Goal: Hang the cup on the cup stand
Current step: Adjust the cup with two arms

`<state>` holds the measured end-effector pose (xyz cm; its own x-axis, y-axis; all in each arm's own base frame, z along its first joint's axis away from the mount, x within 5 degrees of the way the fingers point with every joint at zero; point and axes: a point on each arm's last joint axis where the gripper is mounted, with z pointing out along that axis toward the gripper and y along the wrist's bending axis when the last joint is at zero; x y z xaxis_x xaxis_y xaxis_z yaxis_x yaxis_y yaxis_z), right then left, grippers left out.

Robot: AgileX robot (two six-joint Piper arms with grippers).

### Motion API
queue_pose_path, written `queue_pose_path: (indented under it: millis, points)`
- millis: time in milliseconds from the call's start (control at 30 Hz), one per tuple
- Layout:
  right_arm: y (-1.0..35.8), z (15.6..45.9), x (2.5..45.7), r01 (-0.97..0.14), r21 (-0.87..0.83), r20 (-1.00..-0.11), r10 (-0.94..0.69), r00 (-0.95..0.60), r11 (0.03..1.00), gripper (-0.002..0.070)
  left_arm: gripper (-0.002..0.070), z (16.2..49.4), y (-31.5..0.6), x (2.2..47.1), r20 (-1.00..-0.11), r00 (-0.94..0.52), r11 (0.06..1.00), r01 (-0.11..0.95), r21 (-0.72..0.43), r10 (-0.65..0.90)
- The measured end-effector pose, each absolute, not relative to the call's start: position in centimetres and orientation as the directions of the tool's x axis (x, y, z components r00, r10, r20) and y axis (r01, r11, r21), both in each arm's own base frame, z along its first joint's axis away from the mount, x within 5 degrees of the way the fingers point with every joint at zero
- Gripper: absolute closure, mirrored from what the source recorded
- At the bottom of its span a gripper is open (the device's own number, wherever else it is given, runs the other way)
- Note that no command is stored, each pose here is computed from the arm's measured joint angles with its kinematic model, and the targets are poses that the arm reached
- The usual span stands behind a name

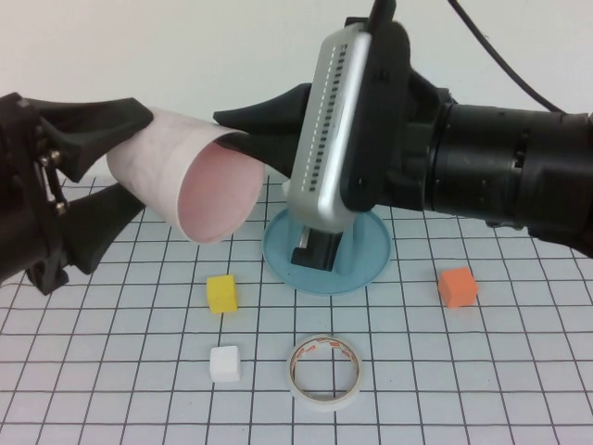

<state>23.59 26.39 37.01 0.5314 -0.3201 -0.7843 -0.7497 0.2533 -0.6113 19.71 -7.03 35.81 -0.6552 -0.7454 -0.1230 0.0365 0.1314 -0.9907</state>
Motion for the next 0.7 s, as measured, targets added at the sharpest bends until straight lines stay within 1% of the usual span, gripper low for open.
queue_pose_path:
  millis: [100, 233, 300, 433, 600, 700]
  points:
    - [26.4, 36.9, 23.7, -0.705, -0.671, -0.733, -0.348, 0.584, 0.230, 0.0648, 0.0106, 35.4, -7.2, 20.2, -0.095, -0.674, 0.116, 0.014, -0.993, -0.732]
    - [26.5, 36.6, 23.7, -0.625, -0.762, -0.636, -0.375, 0.674, 0.170, 0.0649, 0.0102, 34.7, -7.5, 20.9, -0.063, -0.695, 0.105, -0.018, -0.994, -0.716]
    - [26.5, 36.5, 23.6, -0.602, -0.785, -0.608, -0.375, 0.700, 0.148, 0.0649, 0.0102, 34.4, -7.6, 21.2, -0.050, -0.703, 0.100, -0.031, -0.994, -0.709]
    - [26.6, 36.4, 23.6, -0.578, -0.806, -0.578, -0.381, 0.722, 0.129, 0.0649, 0.0111, 34.1, -7.7, 21.5, -0.035, -0.712, 0.092, -0.042, -0.995, -0.701]
    - [26.8, 36.0, 23.8, -0.558, -0.823, -0.551, -0.384, 0.741, 0.106, 0.0649, 0.0111, 34.0, -7.7, 21.6, -0.056, -0.710, 0.108, -0.029, -0.994, -0.702]
    - [26.9, 35.7, 23.9, -0.562, -0.821, -0.554, -0.383, 0.739, 0.103, 0.0647, 0.0111, 33.9, -7.6, 21.8, -0.067, -0.706, 0.121, -0.026, -0.992, -0.705]
